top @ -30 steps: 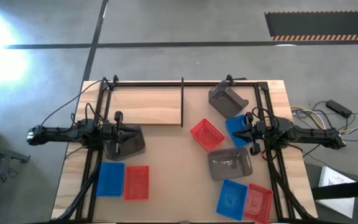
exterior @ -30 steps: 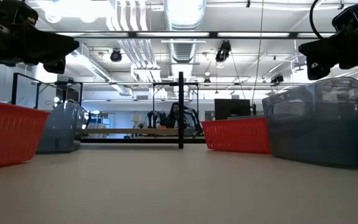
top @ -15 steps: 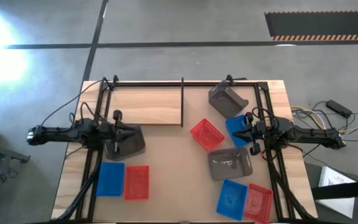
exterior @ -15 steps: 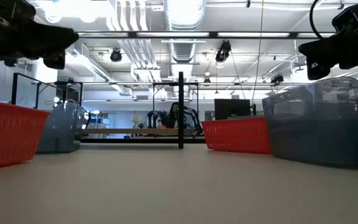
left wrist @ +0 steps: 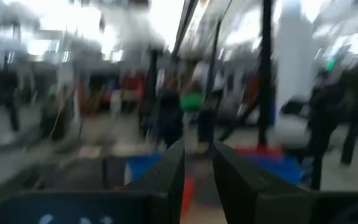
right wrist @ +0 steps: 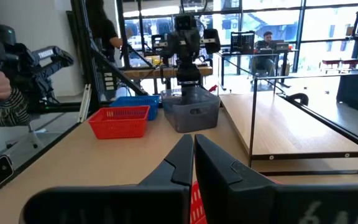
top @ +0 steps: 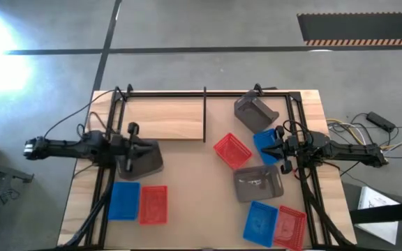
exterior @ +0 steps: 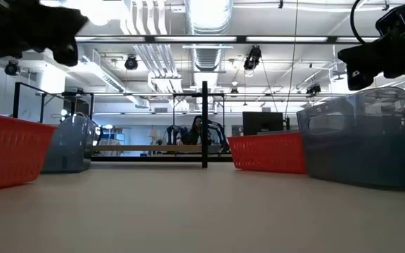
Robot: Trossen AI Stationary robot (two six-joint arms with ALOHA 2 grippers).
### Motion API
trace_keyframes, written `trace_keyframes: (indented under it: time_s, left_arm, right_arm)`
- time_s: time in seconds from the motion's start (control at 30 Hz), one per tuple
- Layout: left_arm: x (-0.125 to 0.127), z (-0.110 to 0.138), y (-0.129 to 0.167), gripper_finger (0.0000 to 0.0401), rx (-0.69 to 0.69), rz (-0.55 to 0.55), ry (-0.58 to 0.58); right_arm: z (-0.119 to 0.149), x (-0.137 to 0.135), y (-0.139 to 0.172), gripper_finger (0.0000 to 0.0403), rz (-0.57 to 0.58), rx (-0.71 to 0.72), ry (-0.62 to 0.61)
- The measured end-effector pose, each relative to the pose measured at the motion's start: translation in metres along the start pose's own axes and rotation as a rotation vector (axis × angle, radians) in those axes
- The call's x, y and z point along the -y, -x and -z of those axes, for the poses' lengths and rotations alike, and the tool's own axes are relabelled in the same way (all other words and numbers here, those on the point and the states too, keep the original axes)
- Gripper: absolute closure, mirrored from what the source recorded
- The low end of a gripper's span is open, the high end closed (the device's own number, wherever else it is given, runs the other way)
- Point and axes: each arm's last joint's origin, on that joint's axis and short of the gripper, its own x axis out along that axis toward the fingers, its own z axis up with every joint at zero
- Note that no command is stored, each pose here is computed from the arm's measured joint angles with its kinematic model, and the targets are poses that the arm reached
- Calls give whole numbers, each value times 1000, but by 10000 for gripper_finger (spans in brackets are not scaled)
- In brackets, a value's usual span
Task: Stack baskets on shelf by color
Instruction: Put the middle black bin on the shelf
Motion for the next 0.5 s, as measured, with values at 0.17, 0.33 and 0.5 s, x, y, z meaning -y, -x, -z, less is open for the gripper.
trace_keyframes:
  time_s: [0.17, 0.33, 0.5]
  left_arm:
    - [-4, -7, -16, 334, -373, -103, 0]
    - [-4, -25, -31, 333, -752, -114, 37]
    - [2, -35, -49, 315, -1063, -107, 77]
  right_arm:
    - [0, 0, 0, 394, 0, 0, 0]
    - [0, 0, 0, 394, -1, 1, 0]
    - [0, 0, 0, 394, 0, 1, 0]
